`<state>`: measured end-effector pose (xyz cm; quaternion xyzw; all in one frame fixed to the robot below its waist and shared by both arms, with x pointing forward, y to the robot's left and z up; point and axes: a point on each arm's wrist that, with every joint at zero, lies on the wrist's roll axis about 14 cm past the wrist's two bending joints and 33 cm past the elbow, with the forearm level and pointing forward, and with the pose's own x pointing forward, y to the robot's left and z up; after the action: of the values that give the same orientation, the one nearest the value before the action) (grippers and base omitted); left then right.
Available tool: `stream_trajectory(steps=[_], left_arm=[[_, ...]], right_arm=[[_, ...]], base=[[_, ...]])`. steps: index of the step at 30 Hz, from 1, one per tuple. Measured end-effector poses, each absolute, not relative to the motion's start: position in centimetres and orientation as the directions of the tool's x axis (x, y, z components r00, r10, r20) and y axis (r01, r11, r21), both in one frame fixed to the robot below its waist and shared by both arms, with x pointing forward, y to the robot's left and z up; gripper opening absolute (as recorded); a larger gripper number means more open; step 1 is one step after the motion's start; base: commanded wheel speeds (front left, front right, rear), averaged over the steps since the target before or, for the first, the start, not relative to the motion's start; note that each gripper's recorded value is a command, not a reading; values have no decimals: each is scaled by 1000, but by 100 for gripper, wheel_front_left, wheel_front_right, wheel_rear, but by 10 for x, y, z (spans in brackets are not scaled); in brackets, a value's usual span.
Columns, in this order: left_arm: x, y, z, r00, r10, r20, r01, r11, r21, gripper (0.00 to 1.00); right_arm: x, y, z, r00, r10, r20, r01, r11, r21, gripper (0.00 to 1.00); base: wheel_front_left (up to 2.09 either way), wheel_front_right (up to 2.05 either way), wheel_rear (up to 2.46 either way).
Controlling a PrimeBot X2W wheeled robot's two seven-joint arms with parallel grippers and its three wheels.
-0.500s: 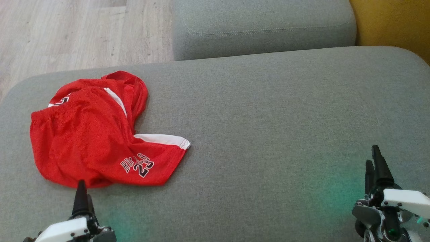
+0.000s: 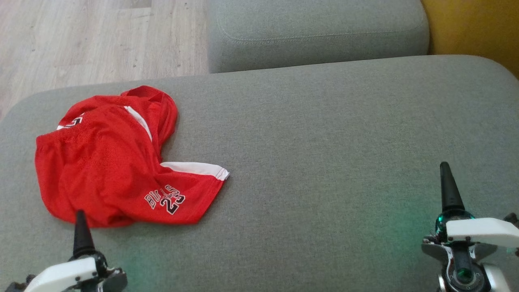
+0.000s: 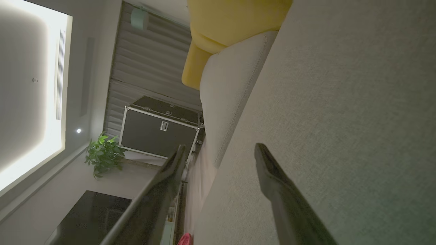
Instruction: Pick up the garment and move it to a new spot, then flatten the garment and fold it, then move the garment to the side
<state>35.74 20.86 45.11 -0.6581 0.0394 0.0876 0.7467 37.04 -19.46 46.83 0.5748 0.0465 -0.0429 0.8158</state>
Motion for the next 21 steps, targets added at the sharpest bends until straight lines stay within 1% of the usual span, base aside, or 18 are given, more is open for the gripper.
stream_trajectory(steps=[2, 3, 9, 16, 21], left_arm=[[359, 212, 455, 982, 93, -162, -174, 140, -975, 100], [360, 213, 458, 983, 99, -152, -167, 165, -972, 100], [367, 213, 473, 990, 99, -104, -128, 275, -953, 100], [371, 201, 486, 996, 66, -66, -88, 411, -908, 100], [373, 191, 492, 998, 40, -54, -67, 494, -867, 100]], right_arm=[[371, -195, 472, 993, -21, -113, 113, 371, 922, 100], [372, -195, 476, 995, -19, -102, 101, 404, 909, 100], [375, -194, 487, 998, -19, -66, 66, 511, 857, 100], [377, -185, 492, 999, 10, -47, 30, 630, 776, 100], [379, -180, 496, 999, 26, -34, 6, 695, 719, 100]], base=[[0, 0, 0], [0, 0, 0], [0, 0, 0], [0, 0, 0], [0, 0, 0]])
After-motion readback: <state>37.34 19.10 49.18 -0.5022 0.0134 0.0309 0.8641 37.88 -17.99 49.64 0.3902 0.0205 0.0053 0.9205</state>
